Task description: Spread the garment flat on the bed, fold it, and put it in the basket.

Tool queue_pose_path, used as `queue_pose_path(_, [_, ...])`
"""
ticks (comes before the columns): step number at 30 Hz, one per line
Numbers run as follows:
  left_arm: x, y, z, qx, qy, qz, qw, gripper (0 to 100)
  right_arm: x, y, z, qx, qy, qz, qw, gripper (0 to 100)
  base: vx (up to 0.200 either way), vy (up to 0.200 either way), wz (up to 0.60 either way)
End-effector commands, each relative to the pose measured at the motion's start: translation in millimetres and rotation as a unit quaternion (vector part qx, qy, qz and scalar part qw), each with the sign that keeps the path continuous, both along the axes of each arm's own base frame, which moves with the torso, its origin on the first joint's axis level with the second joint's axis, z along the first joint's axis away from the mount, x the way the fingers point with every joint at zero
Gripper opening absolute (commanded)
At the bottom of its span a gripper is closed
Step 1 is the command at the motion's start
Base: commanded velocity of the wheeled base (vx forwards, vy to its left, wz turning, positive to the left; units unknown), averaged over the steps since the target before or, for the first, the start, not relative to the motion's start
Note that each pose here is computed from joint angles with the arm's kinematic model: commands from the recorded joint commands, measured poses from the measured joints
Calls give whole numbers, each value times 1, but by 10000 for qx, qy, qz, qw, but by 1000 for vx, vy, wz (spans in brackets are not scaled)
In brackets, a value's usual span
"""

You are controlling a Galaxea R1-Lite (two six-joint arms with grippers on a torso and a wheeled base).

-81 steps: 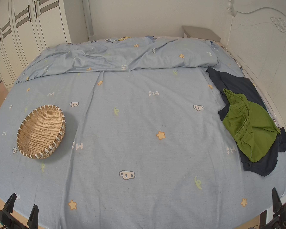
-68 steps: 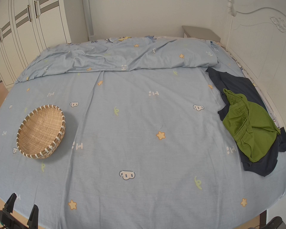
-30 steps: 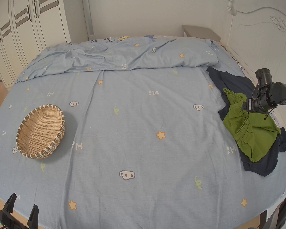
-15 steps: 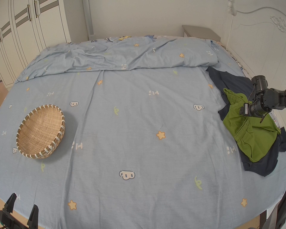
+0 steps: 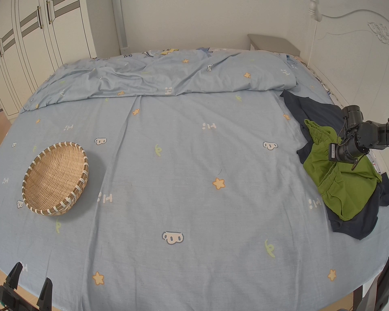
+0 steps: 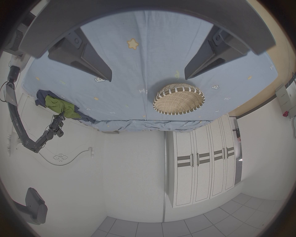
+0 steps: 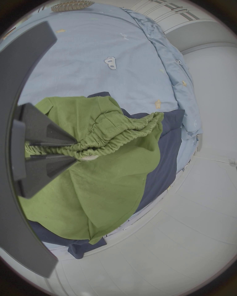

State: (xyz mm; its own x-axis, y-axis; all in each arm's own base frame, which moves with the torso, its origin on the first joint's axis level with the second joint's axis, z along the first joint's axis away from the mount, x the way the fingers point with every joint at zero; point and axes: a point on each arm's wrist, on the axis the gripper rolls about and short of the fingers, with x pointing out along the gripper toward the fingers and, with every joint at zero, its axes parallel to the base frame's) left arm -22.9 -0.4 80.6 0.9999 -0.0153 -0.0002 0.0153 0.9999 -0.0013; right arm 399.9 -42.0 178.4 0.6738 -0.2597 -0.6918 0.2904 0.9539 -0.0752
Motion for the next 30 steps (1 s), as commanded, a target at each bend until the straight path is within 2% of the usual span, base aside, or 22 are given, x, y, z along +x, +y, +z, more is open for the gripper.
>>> queue_pose_path(1, [1, 0, -5, -1, 60, 0, 10000, 100, -2, 3, 7, 91, -65, 79, 9999, 0, 0, 0, 0])
queue_pose_path(5, [1, 0, -5, -1, 68, 0, 10000, 100, -9, 14, 19, 559, -46, 218, 9982, 0, 0, 0, 0])
queue_pose_path(11, [1, 0, -5, -1, 53, 8, 10000, 100, -42, 44, 72, 1207, -228, 813, 9891, 0, 0, 0, 0])
queue_pose_path(12, [1, 0, -5, -1, 53, 8, 10000, 100, -42, 44, 72, 1207, -228, 813, 9891, 0, 0, 0, 0])
queue_pose_path(14, [1, 0, -5, -1, 60, 0, 10000, 100, -58, 59, 87, 1399, -274, 1135, 9833, 0, 0, 0, 0])
queue_pose_path(19, [1, 0, -5, -1, 68, 0, 10000, 100, -81, 87, 104, 1481, -339, 1579, 9757, 0, 0, 0, 0])
queue_pose_path(22, [1, 0, -5, -1, 60, 8, 10000, 100, -99, 118, 113, 1706, -342, 1924, 9658, 0, 0, 0, 0])
queue_pose_path(23, [1, 0, -5, -1, 60, 8, 10000, 100, -99, 118, 113, 1706, -342, 1924, 9658, 0, 0, 0, 0])
queue_pose_path(25, [1, 0, -5, -1, 53, 0, 10000, 100, -115, 147, 118, 1834, -309, 2324, 9547, 0, 0, 0, 0])
queue_pose_path(30, [1, 0, -5, -1, 60, 0, 10000, 100, -138, 198, 121, 1981, -226, 3017, 9323, 0, 0, 0, 0])
